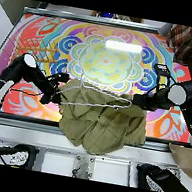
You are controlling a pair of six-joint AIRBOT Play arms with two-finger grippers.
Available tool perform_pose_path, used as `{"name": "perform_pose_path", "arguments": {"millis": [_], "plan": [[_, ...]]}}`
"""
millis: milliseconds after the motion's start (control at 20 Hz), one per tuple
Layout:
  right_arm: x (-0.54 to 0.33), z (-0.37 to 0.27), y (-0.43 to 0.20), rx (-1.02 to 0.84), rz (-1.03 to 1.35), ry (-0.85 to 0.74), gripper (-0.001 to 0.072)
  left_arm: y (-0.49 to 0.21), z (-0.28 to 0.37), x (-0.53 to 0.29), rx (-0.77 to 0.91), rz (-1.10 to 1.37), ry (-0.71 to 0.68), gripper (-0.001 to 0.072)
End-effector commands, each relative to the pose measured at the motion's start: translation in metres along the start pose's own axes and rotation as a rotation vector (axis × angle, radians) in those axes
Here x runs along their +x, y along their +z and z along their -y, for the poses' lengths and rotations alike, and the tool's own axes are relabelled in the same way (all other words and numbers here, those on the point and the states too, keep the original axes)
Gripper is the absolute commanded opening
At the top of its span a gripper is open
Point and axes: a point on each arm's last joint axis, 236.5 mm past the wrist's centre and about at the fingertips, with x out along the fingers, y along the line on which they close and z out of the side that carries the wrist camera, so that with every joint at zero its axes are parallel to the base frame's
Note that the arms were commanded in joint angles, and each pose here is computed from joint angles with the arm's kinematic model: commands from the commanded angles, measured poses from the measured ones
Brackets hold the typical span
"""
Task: Fold the clothes and pants, and hang the long-sleeved shirts on hangers.
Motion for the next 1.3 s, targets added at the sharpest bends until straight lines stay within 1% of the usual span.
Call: {"name": "perform_pose_path", "arguments": {"millis": [0, 200, 400, 500, 650, 850, 950, 1250], "plan": [[-0.001, 0.002, -0.007, -0.030, -0.025, -0.006, 0.0017, 0.014, -0.017, 0.001, -0.001, -0.001, 0.007, 0.0013], [-0.002, 0.002, -0.006, -0.038, -0.024, -0.006, 0.0017, 0.028, -0.031, 0.003, 0.027, 0.000, 0.008, 0.0012], [-0.002, 0.002, -0.006, -0.064, -0.022, -0.005, 0.0017, 0.038, -0.048, -0.003, 0.053, 0.005, 0.080, 0.0012], [-0.004, 0.002, -0.005, -0.065, -0.013, -0.007, 0.0017, 0.039, -0.051, -0.004, 0.054, 0.006, 0.091, 0.0012], [-0.018, 0.004, 0.012, -0.067, 0.054, -0.019, 0.0017, 0.036, -0.045, 0.005, 0.056, 0.000, 0.064, 0.0012], [-0.035, -0.003, 0.028, -0.071, 0.114, 0.005, 0.0017, 0.032, -0.038, 0.021, 0.037, 0.021, 0.032, 0.0012], [-0.035, -0.012, 0.024, -0.117, 0.103, 0.040, 0.0017, 0.037, -0.038, 0.021, 0.035, 0.041, 0.035, 0.0012], [-0.040, -0.052, 0.014, -0.136, 0.071, 0.211, 0.0017, 0.045, -0.042, 0.020, 0.030, 0.079, 0.052, 0.0012]]}}
